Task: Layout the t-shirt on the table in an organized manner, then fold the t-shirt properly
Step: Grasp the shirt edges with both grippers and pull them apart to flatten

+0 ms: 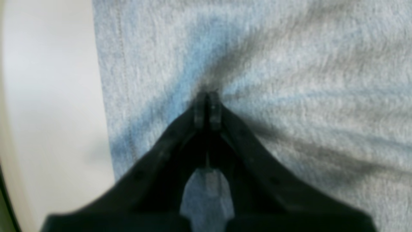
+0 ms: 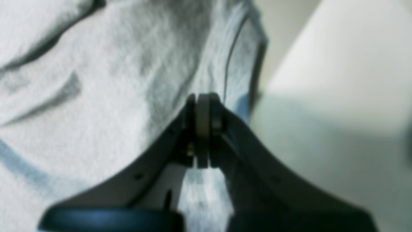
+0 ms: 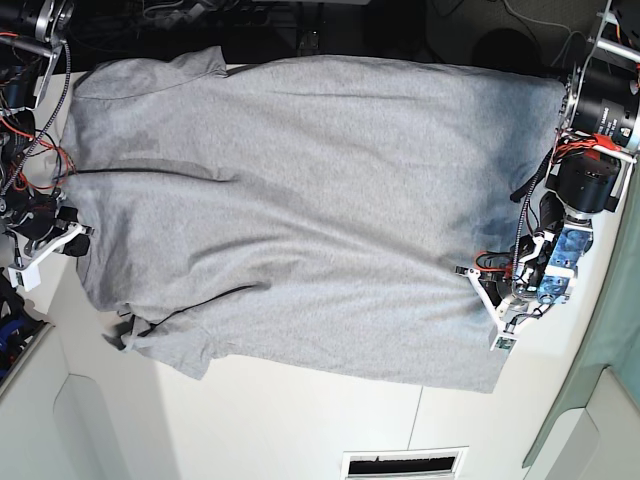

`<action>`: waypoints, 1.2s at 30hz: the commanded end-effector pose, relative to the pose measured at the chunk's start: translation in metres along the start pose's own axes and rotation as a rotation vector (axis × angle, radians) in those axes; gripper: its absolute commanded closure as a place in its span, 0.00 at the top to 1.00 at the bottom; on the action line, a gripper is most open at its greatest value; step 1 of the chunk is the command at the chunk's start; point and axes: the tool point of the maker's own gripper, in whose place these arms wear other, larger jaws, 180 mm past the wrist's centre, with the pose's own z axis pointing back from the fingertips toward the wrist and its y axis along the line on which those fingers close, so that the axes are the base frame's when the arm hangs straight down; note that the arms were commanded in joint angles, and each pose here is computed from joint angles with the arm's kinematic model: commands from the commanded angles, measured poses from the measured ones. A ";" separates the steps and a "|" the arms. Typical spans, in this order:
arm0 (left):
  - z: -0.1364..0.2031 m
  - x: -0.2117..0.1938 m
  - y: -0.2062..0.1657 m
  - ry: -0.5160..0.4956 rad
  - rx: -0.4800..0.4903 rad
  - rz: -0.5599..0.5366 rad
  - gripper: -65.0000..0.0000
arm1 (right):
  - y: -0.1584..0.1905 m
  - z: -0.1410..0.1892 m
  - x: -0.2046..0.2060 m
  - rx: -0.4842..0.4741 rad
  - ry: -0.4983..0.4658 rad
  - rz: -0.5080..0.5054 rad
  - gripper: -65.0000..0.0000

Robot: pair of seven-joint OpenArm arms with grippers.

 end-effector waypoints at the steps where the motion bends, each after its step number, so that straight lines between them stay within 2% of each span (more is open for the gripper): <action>1: 0.003 -0.001 0.009 0.032 0.017 0.000 0.00 | -0.004 0.008 0.024 0.005 -0.062 -0.003 0.00; 4: 0.003 -0.002 0.009 0.039 0.018 0.000 0.00 | -0.002 0.008 0.017 0.018 -0.048 -0.018 0.00; 11: 0.006 -0.021 0.029 0.080 0.051 -0.001 0.00 | -0.018 0.013 -0.039 -0.015 0.060 -0.024 0.00; 14: 0.007 -0.022 0.031 0.083 0.053 -0.002 0.00 | -0.027 0.020 -0.053 -0.025 0.076 -0.033 0.00; 21: 0.007 -0.028 0.032 0.114 0.052 0.000 0.00 | -0.050 0.037 -0.051 -0.048 0.067 -0.042 0.00; 27: 0.009 -0.036 0.031 0.156 0.041 -0.007 0.00 | -0.052 0.039 -0.060 -0.052 0.123 -0.040 0.00; 32: 0.010 -0.027 0.009 0.123 -0.079 -0.010 0.00 | -0.047 0.042 -0.046 -0.012 0.058 -0.099 0.00; 36: 0.018 -0.004 0.003 0.049 -0.127 0.025 0.00 | -0.043 0.050 -0.027 0.022 -0.009 -0.123 0.00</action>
